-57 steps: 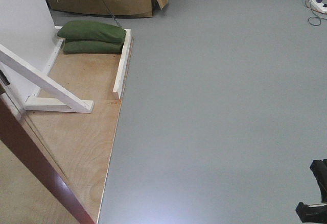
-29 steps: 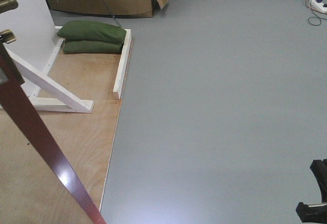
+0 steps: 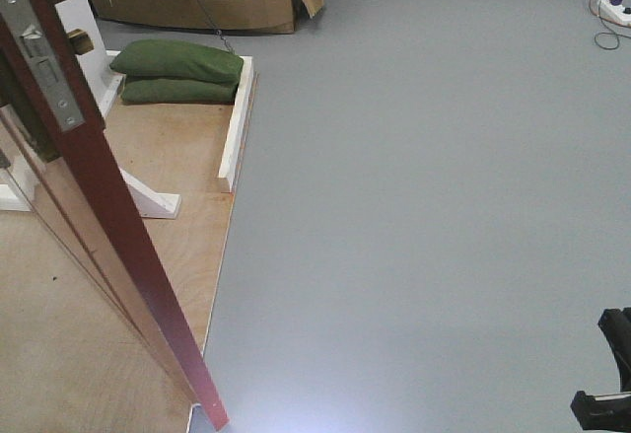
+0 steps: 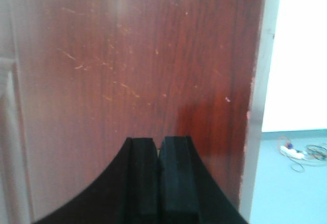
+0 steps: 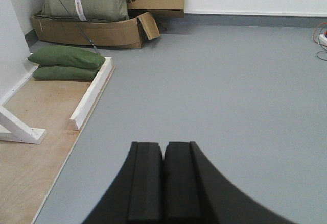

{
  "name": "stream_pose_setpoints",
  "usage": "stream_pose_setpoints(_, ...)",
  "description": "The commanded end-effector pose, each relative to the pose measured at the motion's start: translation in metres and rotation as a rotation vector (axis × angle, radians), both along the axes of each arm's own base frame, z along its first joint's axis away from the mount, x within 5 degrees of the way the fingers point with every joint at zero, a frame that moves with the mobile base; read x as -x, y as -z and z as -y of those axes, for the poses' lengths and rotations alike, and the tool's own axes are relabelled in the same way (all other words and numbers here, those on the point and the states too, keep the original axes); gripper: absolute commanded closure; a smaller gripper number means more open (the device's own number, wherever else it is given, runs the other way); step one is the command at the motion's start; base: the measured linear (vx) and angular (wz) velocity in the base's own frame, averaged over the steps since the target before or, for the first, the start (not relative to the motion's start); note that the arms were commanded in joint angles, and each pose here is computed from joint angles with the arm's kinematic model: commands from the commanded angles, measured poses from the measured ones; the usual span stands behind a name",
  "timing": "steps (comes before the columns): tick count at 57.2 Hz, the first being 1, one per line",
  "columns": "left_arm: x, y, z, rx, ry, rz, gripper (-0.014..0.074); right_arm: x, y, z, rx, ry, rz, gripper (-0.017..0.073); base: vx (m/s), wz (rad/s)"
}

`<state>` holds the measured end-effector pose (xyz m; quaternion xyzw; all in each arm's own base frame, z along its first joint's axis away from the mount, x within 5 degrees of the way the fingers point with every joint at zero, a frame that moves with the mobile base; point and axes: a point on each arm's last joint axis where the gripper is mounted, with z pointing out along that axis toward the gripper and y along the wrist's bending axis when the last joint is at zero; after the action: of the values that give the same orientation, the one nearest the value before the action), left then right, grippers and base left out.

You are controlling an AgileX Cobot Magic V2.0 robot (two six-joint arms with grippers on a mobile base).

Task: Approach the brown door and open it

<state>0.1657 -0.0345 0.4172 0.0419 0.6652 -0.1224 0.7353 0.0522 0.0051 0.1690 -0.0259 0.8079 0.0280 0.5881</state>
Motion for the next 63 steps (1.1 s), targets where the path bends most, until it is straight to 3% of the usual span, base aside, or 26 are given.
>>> stream_pose_setpoints(1,-0.002,-0.016,0.002,0.009,0.011,0.035,0.0597,-0.002,-0.006,0.000,0.007,0.002,0.084,0.0559,0.00,0.00)
stream_pose_setpoints(25,-0.029,-0.026,0.014,0.002,0.059,0.010,0.0597,-0.002,-0.006,0.000,0.007,0.002,0.084,0.0559,0.00,0.00)
stream_pose_setpoints(63,-0.047,-0.027,0.019,0.000,0.064,-0.012,0.0597,-0.002,-0.006,0.000,0.007,0.002,0.080,0.0559,0.00,0.00)
